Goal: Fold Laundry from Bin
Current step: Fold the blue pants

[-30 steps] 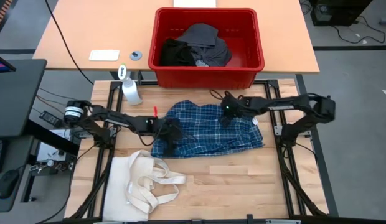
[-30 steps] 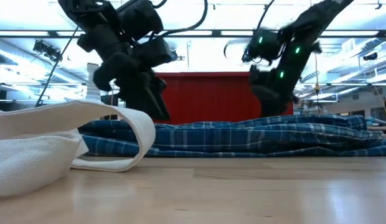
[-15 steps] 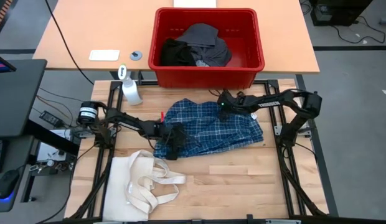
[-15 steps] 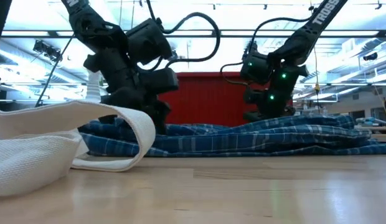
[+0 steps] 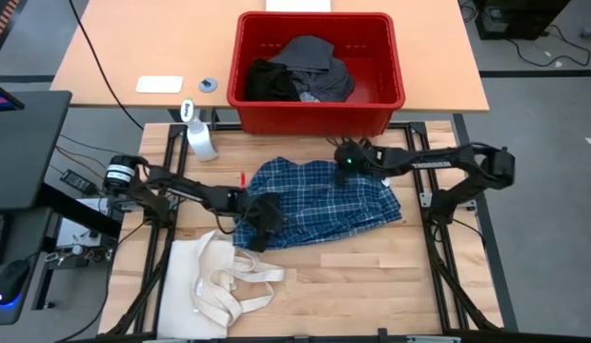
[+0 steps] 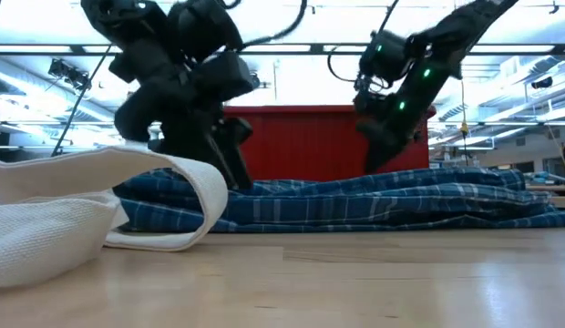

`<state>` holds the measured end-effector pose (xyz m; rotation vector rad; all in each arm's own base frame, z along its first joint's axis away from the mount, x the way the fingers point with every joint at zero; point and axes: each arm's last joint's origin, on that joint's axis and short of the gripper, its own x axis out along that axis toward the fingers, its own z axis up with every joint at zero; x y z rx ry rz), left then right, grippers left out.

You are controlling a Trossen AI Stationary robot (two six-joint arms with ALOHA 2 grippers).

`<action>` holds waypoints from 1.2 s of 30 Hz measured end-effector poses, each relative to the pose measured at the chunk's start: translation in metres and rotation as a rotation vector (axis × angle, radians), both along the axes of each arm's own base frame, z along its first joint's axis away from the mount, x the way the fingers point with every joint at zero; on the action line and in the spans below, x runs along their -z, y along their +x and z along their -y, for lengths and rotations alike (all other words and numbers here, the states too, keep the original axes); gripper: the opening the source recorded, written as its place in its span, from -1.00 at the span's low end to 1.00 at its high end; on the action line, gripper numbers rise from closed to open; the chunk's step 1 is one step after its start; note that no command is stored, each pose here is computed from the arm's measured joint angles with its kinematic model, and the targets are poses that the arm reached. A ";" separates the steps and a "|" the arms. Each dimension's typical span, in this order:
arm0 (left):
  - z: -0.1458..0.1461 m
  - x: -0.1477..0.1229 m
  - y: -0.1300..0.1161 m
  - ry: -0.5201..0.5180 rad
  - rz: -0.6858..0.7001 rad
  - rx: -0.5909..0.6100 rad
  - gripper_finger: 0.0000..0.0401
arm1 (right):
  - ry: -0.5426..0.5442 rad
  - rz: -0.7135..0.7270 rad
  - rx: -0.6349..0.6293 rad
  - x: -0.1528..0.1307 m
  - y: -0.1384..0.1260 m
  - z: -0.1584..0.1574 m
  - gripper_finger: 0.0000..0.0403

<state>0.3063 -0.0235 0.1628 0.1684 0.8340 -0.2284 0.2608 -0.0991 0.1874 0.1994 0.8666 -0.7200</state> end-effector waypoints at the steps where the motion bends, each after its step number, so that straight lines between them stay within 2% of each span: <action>1: -0.001 -0.003 -0.001 0.005 0.006 -0.001 0.05 | 0.032 -0.002 -0.024 -0.002 -0.001 -0.009 -0.62; 6: -0.015 -0.008 -0.001 0.095 0.036 -0.067 0.05 | 0.141 -0.068 -0.096 -0.002 -0.006 -0.060 -0.62; 10: -0.039 -0.003 0.003 0.173 0.041 -0.148 0.05 | 0.154 -0.138 -0.086 0.008 -0.008 -0.096 -0.62; 13: -0.064 -0.006 0.007 0.184 0.109 -0.232 0.05 | 0.162 -0.181 -0.082 0.017 -0.009 -0.115 -0.62; 15: -0.081 -0.007 0.009 0.189 0.154 -0.291 0.05 | 0.177 -0.214 -0.069 0.022 -0.011 -0.122 -0.62; 22: -0.130 0.011 0.001 0.163 0.096 -0.421 0.05 | 0.227 -0.342 -0.019 0.035 -0.020 -0.132 -0.62; 29: -0.150 0.021 -0.009 0.158 0.026 -0.478 0.05 | 0.299 -0.325 -0.034 0.027 -0.030 -0.154 -0.62; 36: -0.157 0.022 -0.013 0.165 0.015 -0.497 0.05 | 0.311 -0.427 0.027 0.028 -0.047 -0.167 -0.62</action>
